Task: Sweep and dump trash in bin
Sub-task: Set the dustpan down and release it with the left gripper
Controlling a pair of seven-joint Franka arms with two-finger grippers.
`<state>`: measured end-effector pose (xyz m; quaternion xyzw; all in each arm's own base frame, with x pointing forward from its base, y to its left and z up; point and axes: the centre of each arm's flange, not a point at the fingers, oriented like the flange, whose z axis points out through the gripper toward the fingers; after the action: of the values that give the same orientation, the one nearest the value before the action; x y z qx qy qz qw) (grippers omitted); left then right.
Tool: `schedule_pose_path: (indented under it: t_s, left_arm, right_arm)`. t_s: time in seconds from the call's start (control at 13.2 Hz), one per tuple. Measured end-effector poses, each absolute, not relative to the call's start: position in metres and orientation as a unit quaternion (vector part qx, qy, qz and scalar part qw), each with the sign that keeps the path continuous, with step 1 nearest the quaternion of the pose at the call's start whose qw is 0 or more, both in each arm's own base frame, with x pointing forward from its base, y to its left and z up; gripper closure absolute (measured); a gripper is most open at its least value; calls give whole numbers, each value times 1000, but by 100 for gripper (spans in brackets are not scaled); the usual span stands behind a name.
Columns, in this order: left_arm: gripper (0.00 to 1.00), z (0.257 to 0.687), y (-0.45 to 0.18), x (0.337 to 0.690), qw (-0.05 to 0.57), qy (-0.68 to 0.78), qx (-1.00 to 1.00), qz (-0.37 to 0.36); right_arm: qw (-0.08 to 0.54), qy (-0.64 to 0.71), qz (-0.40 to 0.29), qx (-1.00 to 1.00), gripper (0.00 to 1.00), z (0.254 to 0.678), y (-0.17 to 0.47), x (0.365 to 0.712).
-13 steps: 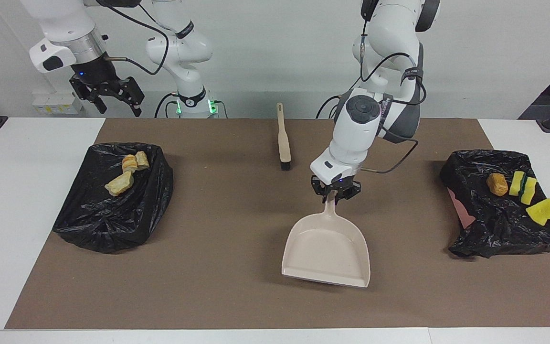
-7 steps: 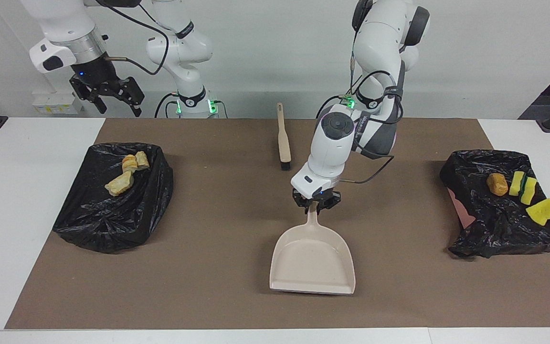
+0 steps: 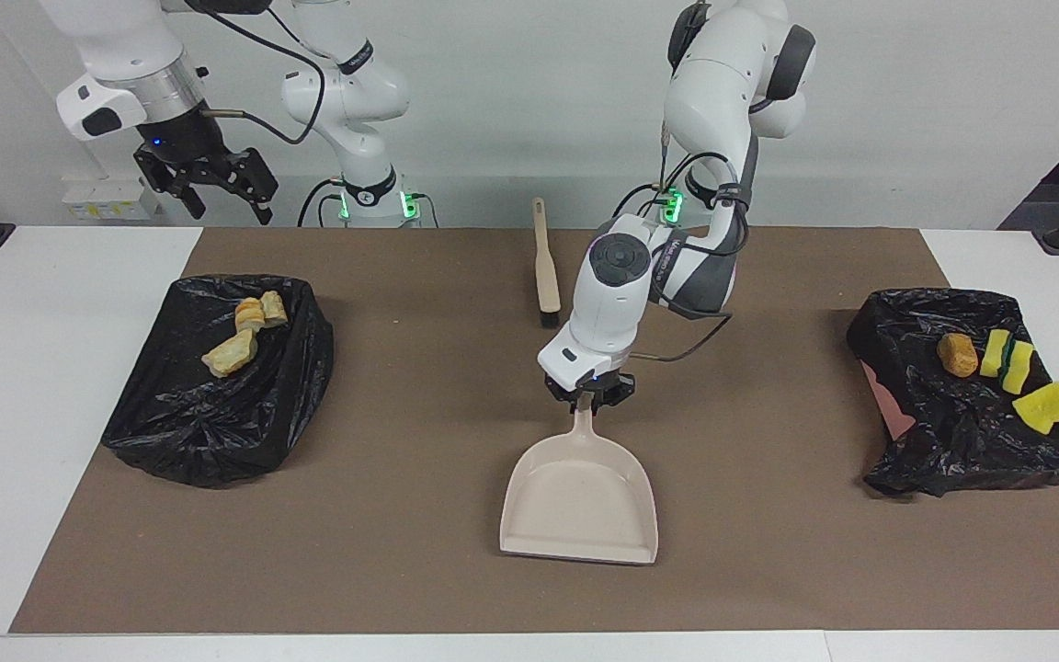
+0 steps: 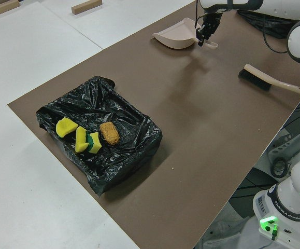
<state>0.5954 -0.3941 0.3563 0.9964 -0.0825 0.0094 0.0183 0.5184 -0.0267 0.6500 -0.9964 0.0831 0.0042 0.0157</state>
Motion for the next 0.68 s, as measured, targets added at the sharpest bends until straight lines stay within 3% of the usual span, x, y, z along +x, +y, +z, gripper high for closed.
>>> schedule_pose_path:
  t_s: [0.15, 0.38, 0.61, 0.68]
  left_arm:
    - [68, 353, -396, 592, 15, -78, 997, 4]
    - [35, 357, -386, 597, 11, -67, 998, 5]
    - [0, 401, -347, 604, 6, -42, 999, 19]
    - [0, 421, -324, 606, 7, -36, 999, 26]
  right_arm:
    - [16, 83, 4, -996, 0, 650, -27, 518]
    - [16, 83, 4, -996, 0, 650, -27, 518]
    - [16, 83, 4, -996, 0, 650, -27, 518]
    - [16, 83, 4, -996, 0, 650, -27, 518]
